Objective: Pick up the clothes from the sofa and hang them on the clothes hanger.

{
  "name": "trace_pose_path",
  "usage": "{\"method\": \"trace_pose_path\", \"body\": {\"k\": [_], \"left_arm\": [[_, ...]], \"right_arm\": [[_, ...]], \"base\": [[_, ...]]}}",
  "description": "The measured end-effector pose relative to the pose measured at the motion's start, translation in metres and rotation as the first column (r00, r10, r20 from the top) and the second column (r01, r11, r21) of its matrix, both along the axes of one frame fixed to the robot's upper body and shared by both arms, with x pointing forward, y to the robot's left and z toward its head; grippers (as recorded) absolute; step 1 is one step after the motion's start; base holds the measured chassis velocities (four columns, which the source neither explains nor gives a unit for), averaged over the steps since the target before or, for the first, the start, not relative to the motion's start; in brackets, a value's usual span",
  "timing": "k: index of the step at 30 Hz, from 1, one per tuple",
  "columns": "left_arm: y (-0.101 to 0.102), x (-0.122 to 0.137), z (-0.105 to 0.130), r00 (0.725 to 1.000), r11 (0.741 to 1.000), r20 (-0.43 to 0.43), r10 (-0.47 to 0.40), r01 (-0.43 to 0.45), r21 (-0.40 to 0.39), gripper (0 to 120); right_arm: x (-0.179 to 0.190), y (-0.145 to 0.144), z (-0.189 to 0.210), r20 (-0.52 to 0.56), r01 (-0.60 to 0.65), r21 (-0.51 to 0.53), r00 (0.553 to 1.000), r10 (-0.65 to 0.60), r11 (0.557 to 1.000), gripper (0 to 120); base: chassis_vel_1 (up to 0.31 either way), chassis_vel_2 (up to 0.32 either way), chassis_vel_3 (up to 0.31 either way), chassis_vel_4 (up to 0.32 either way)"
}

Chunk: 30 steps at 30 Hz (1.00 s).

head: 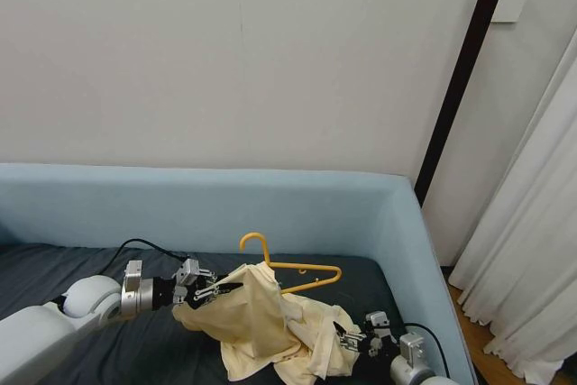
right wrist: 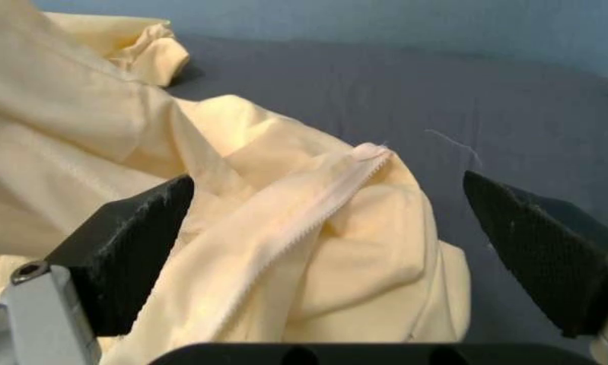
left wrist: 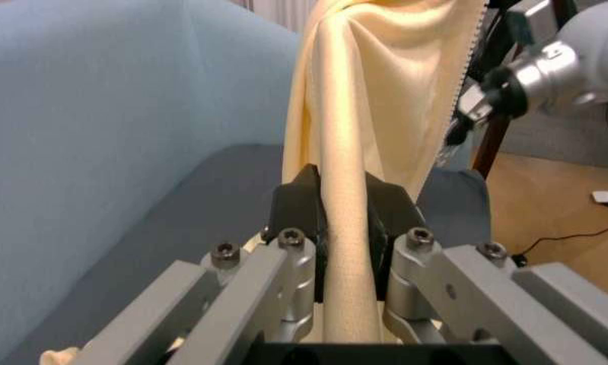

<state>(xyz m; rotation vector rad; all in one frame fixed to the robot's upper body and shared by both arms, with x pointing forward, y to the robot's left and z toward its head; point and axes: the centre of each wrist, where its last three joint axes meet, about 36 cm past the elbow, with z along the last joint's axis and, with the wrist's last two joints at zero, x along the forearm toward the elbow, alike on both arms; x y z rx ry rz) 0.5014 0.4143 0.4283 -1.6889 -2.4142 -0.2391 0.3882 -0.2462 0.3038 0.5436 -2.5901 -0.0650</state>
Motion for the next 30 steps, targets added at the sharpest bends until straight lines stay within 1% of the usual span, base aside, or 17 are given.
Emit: {"method": "trace_pose_path", "body": {"k": [5,14,15,18,19,21,25,26,27,28,29,30], "left_arm": [[0.001,-0.002,-0.002,1.000,1.000,-0.012,0.000,0.000,0.002,8],[0.005,-0.003,-0.002,1.000,1.000,-0.022,0.011,-0.011,0.006,8],[0.006,-0.003,-0.002,1.000,1.000,-0.024,0.012,-0.011,0.008,8],[0.007,-0.004,-0.003,1.000,1.000,-0.027,0.012,-0.012,0.009,8],[0.007,-0.004,-0.003,1.000,1.000,-0.027,0.012,-0.012,0.008,8],[0.007,-0.003,-0.003,1.000,1.000,-0.027,0.012,-0.012,0.007,8],[0.006,-0.003,-0.004,1.000,1.000,-0.028,0.011,-0.011,0.006,8],[0.006,-0.003,-0.004,1.000,1.000,-0.028,0.011,-0.011,0.006,8],[0.006,-0.003,-0.005,1.000,1.000,-0.029,0.011,-0.011,0.006,8],[0.006,-0.003,-0.005,1.000,1.000,-0.029,0.011,-0.011,0.006,8],[0.006,-0.003,-0.005,1.000,1.000,-0.030,0.010,-0.010,0.007,8],[0.006,-0.003,-0.005,1.000,1.000,-0.030,0.010,-0.010,0.007,8]], "right_arm": [[0.019,0.003,-0.013,-0.028,0.009,0.035,1.000,-0.008,0.999,100],[0.035,0.016,-0.026,-0.054,-0.009,0.028,0.999,0.010,1.000,99],[0.037,0.017,-0.028,-0.058,-0.006,0.027,0.998,0.008,1.000,94],[0.044,0.018,-0.031,-0.066,0.002,0.022,0.998,0.000,1.000,87],[0.045,0.018,-0.033,-0.070,0.003,0.020,0.998,-0.001,1.000,82],[0.045,0.019,-0.033,-0.071,0.002,0.019,0.997,-0.001,1.000,81],[0.045,0.019,-0.036,-0.078,-0.001,0.013,0.997,0.002,1.000,65],[0.045,0.019,-0.036,-0.078,-0.001,0.013,0.997,0.002,1.000,65],[0.045,0.021,-0.037,-0.081,-0.003,0.011,0.997,0.004,1.000,56],[0.045,0.021,-0.037,-0.082,-0.003,0.011,0.997,0.004,1.000,52],[0.046,0.022,-0.038,-0.083,-0.003,0.010,0.997,0.004,1.000,46],[0.046,0.022,-0.038,-0.083,-0.003,0.010,0.997,0.004,1.000,46]], "base": [[0.000,0.000,0.000,0.000],[0.000,0.000,0.000,0.000],[0.000,0.000,0.000,0.000],[0.000,0.000,0.000,0.000],[0.000,0.000,0.000,0.000],[0.000,0.000,0.000,0.000],[0.000,0.000,0.000,0.000],[0.000,0.000,0.000,0.000],[0.000,0.000,0.000,0.000],[0.000,0.000,0.000,0.000],[0.000,0.000,0.000,0.000],[0.000,0.000,0.000,0.000]]}}
